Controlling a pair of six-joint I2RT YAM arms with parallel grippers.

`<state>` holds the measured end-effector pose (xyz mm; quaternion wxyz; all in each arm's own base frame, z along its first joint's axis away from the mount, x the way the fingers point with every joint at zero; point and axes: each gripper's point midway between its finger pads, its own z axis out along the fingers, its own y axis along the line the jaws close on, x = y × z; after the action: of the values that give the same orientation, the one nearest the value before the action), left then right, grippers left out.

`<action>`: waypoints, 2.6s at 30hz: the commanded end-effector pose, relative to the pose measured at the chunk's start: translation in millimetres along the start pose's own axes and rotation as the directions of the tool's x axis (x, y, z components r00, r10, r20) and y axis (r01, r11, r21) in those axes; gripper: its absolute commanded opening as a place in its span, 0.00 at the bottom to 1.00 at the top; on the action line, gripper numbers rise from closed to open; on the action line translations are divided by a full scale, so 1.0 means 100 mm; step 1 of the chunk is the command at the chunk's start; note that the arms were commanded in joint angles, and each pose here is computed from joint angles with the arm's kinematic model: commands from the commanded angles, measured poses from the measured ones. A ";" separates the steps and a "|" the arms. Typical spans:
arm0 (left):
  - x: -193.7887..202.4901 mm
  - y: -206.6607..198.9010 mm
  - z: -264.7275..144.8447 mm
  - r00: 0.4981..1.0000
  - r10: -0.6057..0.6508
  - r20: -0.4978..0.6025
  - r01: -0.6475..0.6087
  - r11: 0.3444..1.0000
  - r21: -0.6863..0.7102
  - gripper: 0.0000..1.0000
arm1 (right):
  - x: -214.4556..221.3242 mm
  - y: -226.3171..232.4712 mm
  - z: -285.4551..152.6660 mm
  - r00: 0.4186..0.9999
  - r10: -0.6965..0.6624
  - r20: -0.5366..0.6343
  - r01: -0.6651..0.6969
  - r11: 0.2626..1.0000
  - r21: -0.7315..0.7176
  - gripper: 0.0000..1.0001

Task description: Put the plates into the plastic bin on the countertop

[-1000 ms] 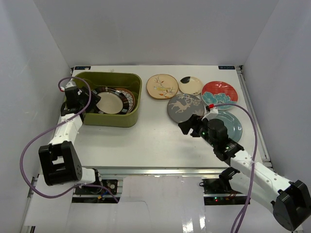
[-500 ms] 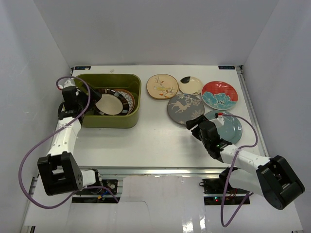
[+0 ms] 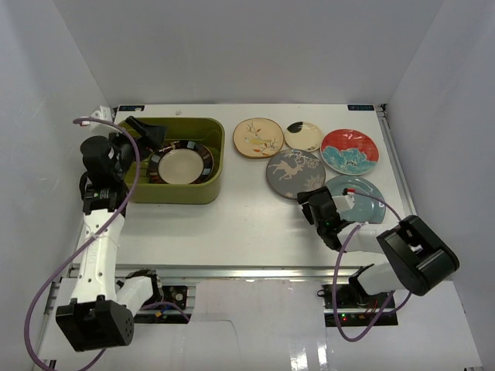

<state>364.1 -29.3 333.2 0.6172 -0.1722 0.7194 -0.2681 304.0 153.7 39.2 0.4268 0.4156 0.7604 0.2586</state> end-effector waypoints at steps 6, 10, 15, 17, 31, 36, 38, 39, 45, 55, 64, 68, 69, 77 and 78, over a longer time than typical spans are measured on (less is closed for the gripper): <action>0.43 -0.75 -0.37 0.984 0.104 -0.146 -0.049 0.939 0.342 0.98 | -0.12 0.18 0.24 0.983 0.154 0.099 -0.152 0.988 -0.025 0.58; 0.72 -1.04 -0.63 0.960 0.192 -0.205 -0.067 0.865 0.498 0.98 | -0.10 0.21 0.35 0.976 0.193 0.102 -0.192 0.981 -0.021 0.50; 1.01 -1.27 -0.98 0.926 0.301 -0.228 -0.089 0.760 0.644 0.98 | -0.13 0.25 0.36 0.971 0.212 0.114 -0.208 0.977 -0.040 0.27; 1.13 -1.24 -1.04 0.916 0.314 -0.248 -0.079 0.749 0.657 0.98 | -0.15 0.28 0.35 0.971 0.207 0.117 -0.202 0.978 -0.051 0.16; 0.86 -1.32 -1.01 0.942 0.284 -0.177 -0.127 0.792 0.597 0.98 | -0.50 0.93 -0.43 0.980 0.044 0.195 0.005 0.970 -0.244 0.08; 0.73 -1.35 -1.01 0.956 0.242 -0.166 -0.109 0.818 0.565 0.98 | -0.80 1.35 -0.95 0.960 -0.047 0.276 0.153 0.914 -0.376 0.08; 0.70 -1.35 -1.03 0.959 0.236 -0.155 -0.113 0.823 0.556 0.98 | -0.80 1.64 -1.17 0.957 -0.119 0.266 0.235 0.853 -0.466 0.08; 0.69 -1.34 -1.02 0.961 0.234 -0.150 -0.117 0.828 0.548 0.98 | -0.77 1.76 -1.24 0.954 -0.155 0.256 0.267 0.827 -0.495 0.08; 0.57 -0.99 -0.91 0.979 0.169 -0.116 -0.123 0.938 0.323 0.98 | -0.53 2.95 -1.65 0.903 -0.375 0.211 0.407 0.585 -0.701 0.08; 0.06 -0.99 -1.09 0.986 0.160 0.040 -0.165 0.964 0.207 0.98 | 0.28 4.25 -1.38 0.903 -0.426 0.058 0.262 0.439 -0.860 0.08; 0.03 -0.91 -1.02 0.982 0.182 0.043 -0.187 0.969 0.159 0.98 | 1.31 4.80 -0.97 0.864 -0.498 -0.073 0.168 0.421 -0.891 0.08; 0.06 -0.90 -1.00 0.981 0.192 0.035 -0.195 0.967 0.163 0.98 | 1.56 4.80 -0.73 0.853 -0.512 -0.098 0.171 0.452 -0.875 0.08; 0.07 -0.90 -1.00 0.981 0.192 0.030 -0.195 0.967 0.165 0.98 | 1.63 4.74 -0.64 0.848 -0.519 -0.109 0.176 0.469 -0.865 0.08; 0.17 -0.88 -0.99 0.982 0.189 0.011 -0.188 0.966 0.178 0.98 | 1.88 4.32 -0.31 0.813 -0.561 -0.158 0.215 0.541 -0.813 0.08; 0.17 -0.88 -1.00 0.982 0.188 0.013 -0.187 0.966 0.180 0.98 | 1.95 4.19 -0.24 0.804 -0.566 -0.183 0.214 0.562 -0.799 0.08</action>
<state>259.0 -90.0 381.6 0.6492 -0.0540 0.7089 -0.2704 394.6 532.3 206.6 0.3840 -0.0675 0.8034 0.4501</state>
